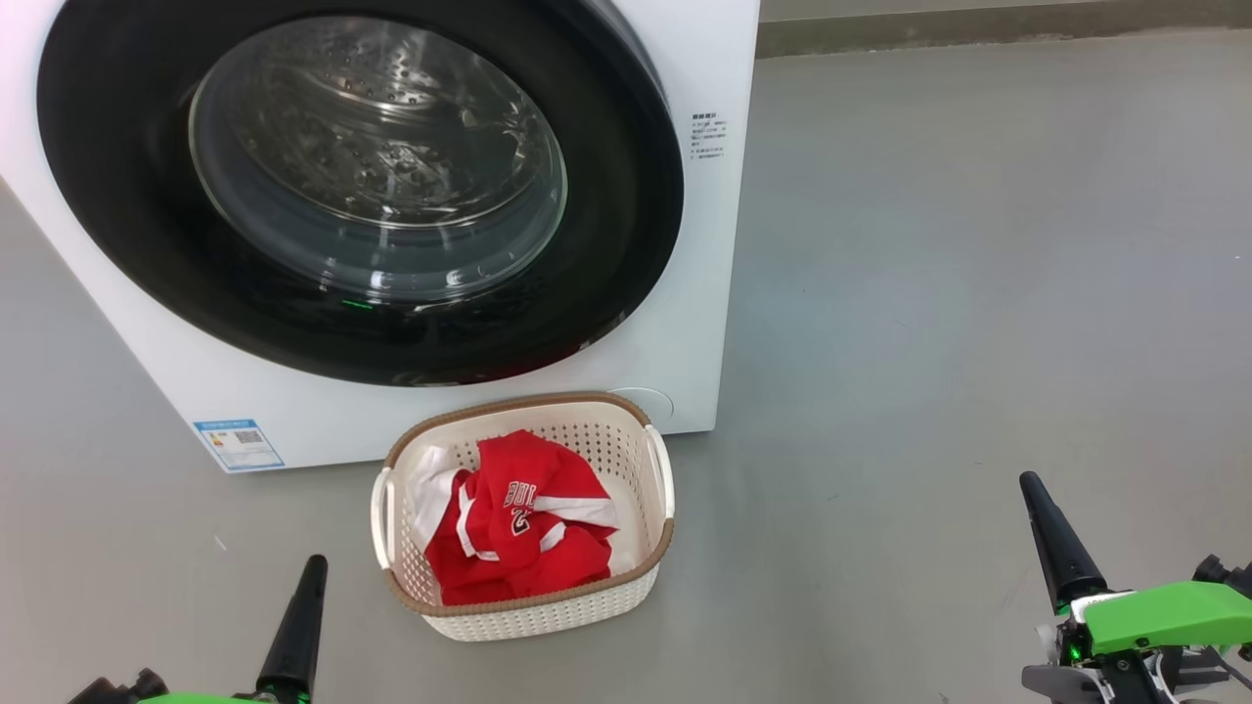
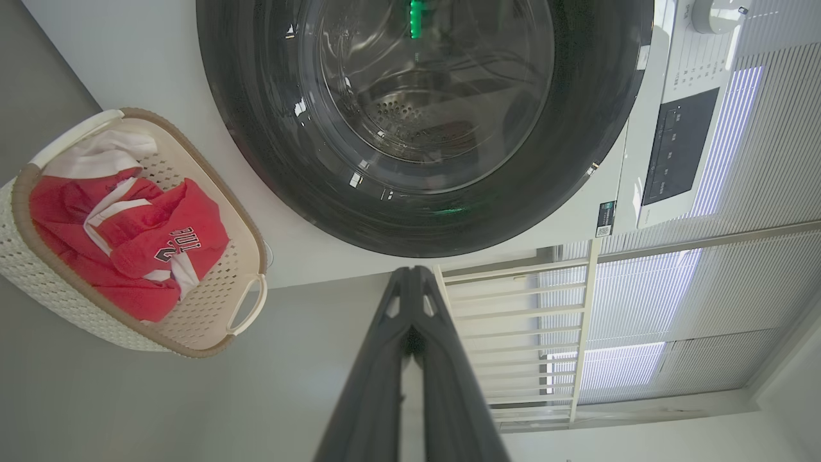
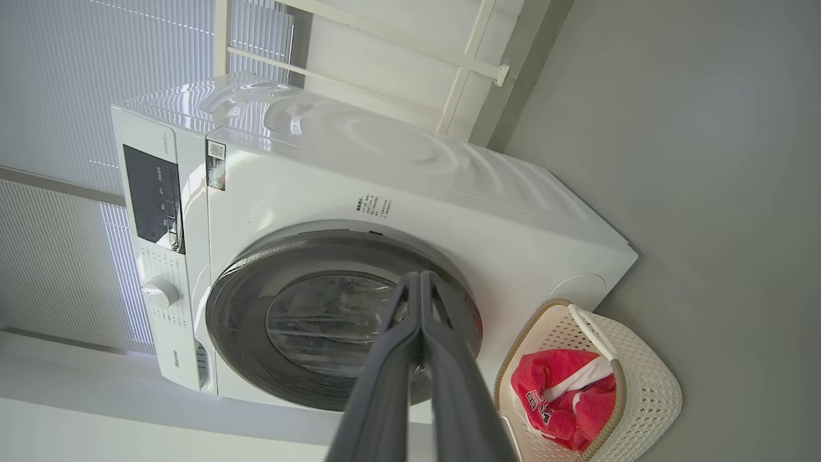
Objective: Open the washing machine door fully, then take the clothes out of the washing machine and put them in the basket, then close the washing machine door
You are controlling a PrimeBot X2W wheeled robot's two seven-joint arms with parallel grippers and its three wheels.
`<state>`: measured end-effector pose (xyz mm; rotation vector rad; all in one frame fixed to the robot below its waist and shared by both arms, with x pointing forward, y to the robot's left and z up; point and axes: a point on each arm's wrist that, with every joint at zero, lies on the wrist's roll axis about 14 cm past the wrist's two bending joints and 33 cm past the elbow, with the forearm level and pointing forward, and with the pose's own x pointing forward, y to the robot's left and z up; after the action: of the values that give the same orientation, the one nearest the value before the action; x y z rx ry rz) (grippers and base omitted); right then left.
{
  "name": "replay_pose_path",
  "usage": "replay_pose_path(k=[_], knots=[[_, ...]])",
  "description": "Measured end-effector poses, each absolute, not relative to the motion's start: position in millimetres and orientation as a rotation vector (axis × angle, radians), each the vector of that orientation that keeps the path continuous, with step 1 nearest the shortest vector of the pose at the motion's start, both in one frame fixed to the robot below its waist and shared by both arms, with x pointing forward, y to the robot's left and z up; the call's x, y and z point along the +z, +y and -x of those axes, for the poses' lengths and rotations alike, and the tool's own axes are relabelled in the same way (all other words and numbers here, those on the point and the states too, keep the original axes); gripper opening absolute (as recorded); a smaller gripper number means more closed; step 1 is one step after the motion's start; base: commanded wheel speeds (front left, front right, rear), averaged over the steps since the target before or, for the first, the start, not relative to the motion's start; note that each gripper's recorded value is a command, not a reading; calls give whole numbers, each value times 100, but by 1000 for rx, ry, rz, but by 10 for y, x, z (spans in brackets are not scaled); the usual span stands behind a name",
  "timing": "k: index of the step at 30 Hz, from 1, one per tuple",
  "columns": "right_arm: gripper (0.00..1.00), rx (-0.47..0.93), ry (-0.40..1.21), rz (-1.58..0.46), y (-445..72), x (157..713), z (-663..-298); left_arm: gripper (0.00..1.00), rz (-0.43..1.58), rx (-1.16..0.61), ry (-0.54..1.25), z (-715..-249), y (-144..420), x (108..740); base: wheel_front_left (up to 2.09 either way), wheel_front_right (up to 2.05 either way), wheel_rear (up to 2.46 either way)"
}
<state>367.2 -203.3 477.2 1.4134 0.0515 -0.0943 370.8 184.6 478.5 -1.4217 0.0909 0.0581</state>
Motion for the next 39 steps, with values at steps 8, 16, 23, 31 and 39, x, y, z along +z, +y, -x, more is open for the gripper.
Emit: replay_pose_path(k=[8,16,23,31,39], knots=[[0,-80,45,-1494,-2022,4810,-3724,0,1500,50,89,-3740,1845,4802,0,0,0],[0,-77,47,-1580,-2019,4803,-3742,0,1581,36,78,-3781,1846,4838,0,0,0],[0,-74,35,-1582,-2036,4837,-3766,0,1581,38,79,-3780,1851,4834,0,0,0],[0,-79,28,-1583,-2062,4839,-3764,0,1581,38,79,-3780,1852,4834,0,0,0],[0,-77,31,-1584,-2061,4839,-3764,0,1581,38,79,-3780,1854,4833,0,0,0]])
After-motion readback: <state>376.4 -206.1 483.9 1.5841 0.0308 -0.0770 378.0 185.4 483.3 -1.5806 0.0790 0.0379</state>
